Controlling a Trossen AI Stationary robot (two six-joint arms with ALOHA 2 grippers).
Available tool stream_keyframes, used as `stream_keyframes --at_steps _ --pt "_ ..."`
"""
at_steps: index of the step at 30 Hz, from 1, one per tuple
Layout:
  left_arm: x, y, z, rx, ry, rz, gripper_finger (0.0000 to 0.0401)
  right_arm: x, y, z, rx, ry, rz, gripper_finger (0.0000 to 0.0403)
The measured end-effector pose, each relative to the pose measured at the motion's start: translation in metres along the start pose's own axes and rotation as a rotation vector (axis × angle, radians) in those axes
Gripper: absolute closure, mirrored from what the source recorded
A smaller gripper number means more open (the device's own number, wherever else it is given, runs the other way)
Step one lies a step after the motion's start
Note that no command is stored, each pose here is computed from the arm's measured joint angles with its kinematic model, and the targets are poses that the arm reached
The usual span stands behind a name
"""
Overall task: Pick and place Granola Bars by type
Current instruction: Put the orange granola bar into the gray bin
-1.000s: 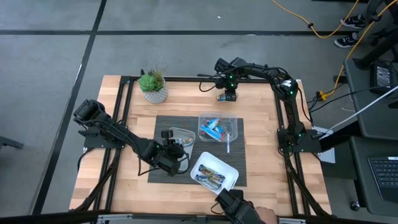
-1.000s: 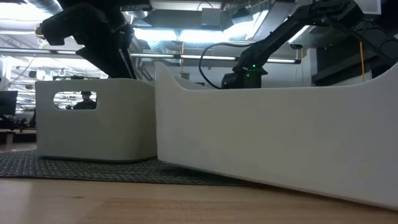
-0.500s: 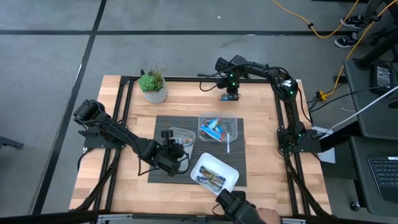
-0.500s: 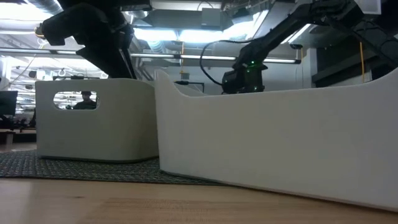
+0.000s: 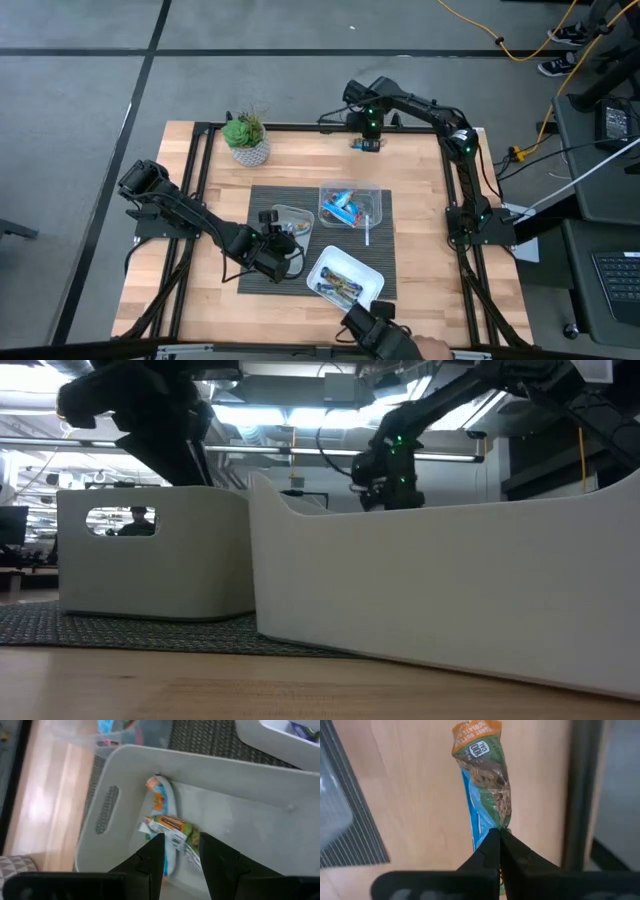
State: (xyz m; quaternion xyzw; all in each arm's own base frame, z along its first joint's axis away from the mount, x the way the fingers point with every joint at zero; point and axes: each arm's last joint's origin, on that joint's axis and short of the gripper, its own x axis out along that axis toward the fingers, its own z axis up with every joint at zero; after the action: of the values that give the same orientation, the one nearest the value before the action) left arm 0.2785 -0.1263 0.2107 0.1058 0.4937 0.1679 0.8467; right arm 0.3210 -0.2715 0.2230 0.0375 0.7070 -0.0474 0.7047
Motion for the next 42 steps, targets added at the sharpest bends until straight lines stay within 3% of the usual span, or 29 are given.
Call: stream_keyframes --at_steps 4,11,21,30,37,42 --pt "0.000 0.001 -0.002 0.014 0.023 0.000 0.0290 -0.027 0.004 0.012 0.006 -0.090 -0.035 0.0400" --pt "-0.004 0.010 -0.008 0.042 0.032 0.126 0.0290 -0.062 0.040 0.042 -0.118 -0.307 0.057 0.0400" --pt "-0.041 0.029 -0.007 -0.032 -0.115 0.161 0.0290 -0.068 0.123 0.070 -0.336 -0.300 0.093 0.0400" --pt "-0.062 0.035 -0.011 -0.020 -0.135 0.067 0.0290 -0.087 0.185 0.070 -0.427 -0.302 0.081 0.0401" --pt "-0.060 0.038 -0.012 0.007 -0.118 0.081 0.0290 -0.125 0.226 0.061 -0.461 -0.473 -0.037 0.0401" --pt "-0.060 0.039 -0.011 0.015 -0.140 0.127 0.0288 -0.130 0.257 0.040 -0.502 -0.570 -0.072 0.0401"
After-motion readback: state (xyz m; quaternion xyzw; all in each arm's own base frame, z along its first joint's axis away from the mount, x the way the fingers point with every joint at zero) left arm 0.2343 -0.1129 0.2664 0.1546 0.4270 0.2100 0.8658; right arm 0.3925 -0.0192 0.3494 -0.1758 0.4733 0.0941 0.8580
